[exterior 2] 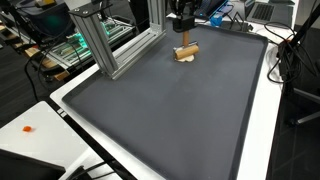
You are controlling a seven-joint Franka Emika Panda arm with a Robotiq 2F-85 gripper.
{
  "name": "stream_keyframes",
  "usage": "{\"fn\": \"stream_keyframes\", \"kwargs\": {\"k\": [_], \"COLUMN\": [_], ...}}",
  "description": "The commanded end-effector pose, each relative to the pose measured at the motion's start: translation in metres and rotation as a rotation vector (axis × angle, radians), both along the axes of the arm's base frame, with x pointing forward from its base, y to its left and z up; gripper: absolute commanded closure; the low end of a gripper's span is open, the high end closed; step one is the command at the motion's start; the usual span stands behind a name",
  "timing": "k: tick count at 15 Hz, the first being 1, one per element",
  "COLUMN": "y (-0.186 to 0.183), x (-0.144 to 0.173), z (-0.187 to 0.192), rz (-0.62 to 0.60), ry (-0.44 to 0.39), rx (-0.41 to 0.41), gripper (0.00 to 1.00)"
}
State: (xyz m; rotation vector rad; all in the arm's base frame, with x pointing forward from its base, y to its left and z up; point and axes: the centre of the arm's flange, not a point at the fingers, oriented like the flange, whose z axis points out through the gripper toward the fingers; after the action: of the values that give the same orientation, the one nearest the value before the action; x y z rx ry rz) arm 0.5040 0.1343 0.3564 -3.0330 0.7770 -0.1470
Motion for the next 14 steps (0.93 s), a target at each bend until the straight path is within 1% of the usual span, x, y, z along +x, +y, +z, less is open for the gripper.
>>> {"fn": "stream_keyframes", "kwargs": {"k": [1, 7, 8, 10, 13, 14], "y": [0.0025, 0.0076, 0.0073, 0.0059, 0.0057, 0.0067], "x": [-0.0074, -0.0125, -0.0114, -0.0081, -0.0046, -0.003], "z": [-0.0281, -0.0312, -0.0305, -0.0267, -0.0252, -0.0261], "rz": [-0.032, -0.038, -0.043, -0.022, 0.054, 0.065], "ry": [0.147, 0.236, 0.221, 0.164, 0.066, 0.038], "rx": [0.015, 0.034, 0.034, 0.031, -0.044, -0.056], "gripper": [0.78, 0.78, 0.78, 0.78, 0.78, 0.78]}}
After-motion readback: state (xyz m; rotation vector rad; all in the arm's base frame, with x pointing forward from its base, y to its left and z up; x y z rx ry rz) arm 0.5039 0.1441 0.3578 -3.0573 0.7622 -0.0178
